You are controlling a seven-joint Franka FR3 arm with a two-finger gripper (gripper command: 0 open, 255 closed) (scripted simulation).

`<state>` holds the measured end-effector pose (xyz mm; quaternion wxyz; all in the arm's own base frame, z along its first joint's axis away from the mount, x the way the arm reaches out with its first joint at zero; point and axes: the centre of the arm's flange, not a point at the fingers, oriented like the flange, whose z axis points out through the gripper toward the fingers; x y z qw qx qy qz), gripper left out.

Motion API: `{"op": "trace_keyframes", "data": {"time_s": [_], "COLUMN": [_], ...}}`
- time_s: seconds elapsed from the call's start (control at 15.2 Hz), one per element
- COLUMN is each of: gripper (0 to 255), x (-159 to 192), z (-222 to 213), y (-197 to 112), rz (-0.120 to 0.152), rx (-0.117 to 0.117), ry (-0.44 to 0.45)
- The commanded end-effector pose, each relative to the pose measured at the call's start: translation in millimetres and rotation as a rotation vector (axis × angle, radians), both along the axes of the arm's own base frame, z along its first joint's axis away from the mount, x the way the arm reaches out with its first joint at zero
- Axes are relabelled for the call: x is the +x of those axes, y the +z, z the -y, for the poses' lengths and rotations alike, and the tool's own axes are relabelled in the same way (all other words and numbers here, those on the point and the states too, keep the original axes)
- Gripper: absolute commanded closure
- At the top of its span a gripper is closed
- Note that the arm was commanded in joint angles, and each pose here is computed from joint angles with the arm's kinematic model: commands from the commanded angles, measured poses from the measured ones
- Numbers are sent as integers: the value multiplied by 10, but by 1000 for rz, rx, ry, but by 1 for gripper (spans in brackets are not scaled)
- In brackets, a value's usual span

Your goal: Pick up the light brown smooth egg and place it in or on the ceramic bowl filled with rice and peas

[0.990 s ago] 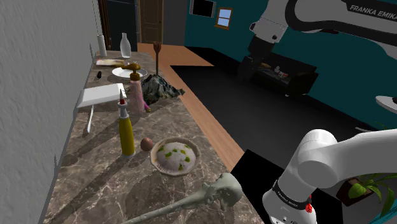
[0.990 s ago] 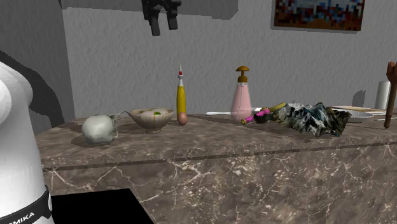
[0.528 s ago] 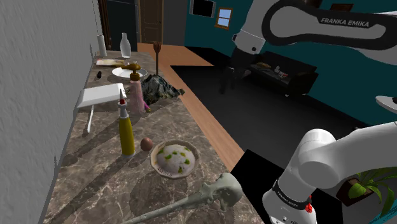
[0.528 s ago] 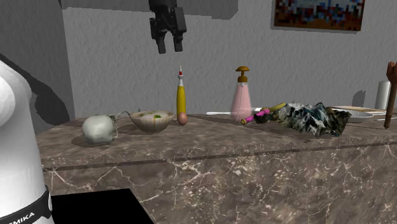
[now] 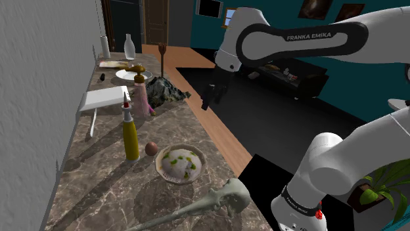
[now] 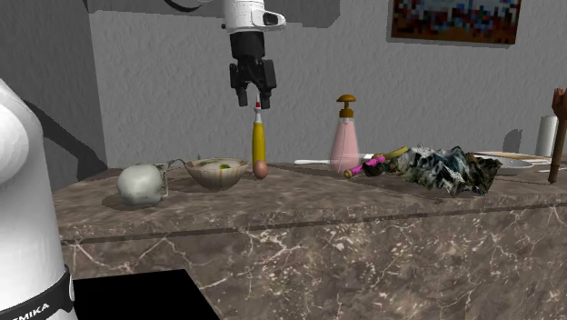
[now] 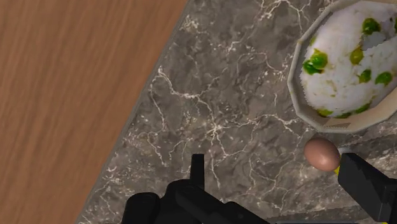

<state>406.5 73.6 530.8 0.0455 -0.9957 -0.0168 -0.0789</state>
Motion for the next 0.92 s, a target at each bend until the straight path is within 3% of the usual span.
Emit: {"op": "trace_keyframes", "data": {"time_s": [0.0,0.86], "gripper": [0,0], "x": [130,1064], "z": [-143,-1112], "y": [-157,-1181], "rz": [-3,-32], "rx": [9,66], "ry": [7,55]}}
